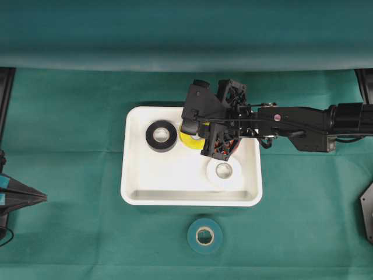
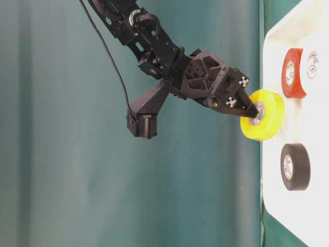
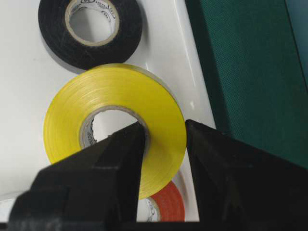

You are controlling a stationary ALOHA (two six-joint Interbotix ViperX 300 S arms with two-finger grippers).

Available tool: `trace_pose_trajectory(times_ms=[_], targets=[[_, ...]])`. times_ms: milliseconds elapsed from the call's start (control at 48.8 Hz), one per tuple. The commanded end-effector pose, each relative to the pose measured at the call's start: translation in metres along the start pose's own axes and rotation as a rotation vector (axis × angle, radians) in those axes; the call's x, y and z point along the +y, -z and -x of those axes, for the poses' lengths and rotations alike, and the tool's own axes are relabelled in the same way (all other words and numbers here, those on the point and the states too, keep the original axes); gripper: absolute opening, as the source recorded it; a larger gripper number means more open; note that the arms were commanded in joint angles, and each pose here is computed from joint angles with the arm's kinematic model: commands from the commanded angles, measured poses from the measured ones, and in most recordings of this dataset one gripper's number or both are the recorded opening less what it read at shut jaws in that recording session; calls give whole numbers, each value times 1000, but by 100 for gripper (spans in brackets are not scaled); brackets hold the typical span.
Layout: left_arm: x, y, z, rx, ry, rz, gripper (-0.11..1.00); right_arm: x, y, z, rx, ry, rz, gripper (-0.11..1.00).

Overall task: Put the tape into the white case with the right arm.
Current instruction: 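Carry the yellow tape roll into the tray between black and red, then open the right gripper and withdraw it to the right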

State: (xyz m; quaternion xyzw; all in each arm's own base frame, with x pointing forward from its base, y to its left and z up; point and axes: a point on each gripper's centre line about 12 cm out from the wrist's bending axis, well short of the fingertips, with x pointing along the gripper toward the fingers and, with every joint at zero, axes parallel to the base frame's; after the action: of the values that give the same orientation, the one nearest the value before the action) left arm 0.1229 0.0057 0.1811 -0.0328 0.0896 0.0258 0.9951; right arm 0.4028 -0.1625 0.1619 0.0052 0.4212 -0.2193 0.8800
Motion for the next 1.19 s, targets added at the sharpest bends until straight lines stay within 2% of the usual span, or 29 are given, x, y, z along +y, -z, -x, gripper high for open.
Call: trace_pose_trajectory(times_ms=[0, 226, 267, 349, 492, 533, 615, 821, 1169], targets=[[0, -5, 0, -14, 1, 3, 0, -2, -16, 8, -58, -3, 0, 1], [0, -5, 0, -14, 1, 3, 0, -2, -16, 8, -61, -1, 12, 1], [0, -5, 0, -14, 1, 3, 0, -2, -16, 8, -60, 1, 14, 4], [0, -5, 0, -14, 1, 3, 0, -3, -15, 7, -53, 4, 12, 20], [0, -5, 0, -14, 1, 1, 0, -3, -12, 7, -40, 8, 13, 61], [0, -5, 0, -14, 1, 3, 0, -3, -11, 7, -36, 9, 13, 68], [0, -5, 0, -14, 1, 3, 0, -6, -8, 7, -21, 18, 11, 58], [0, -5, 0, -14, 1, 3, 0, -13, 10, 20, 35, 47, 8, 59], [0, -5, 0, -12, 1, 3, 0, -19, 64, 79, 38, 44, -6, 59]])
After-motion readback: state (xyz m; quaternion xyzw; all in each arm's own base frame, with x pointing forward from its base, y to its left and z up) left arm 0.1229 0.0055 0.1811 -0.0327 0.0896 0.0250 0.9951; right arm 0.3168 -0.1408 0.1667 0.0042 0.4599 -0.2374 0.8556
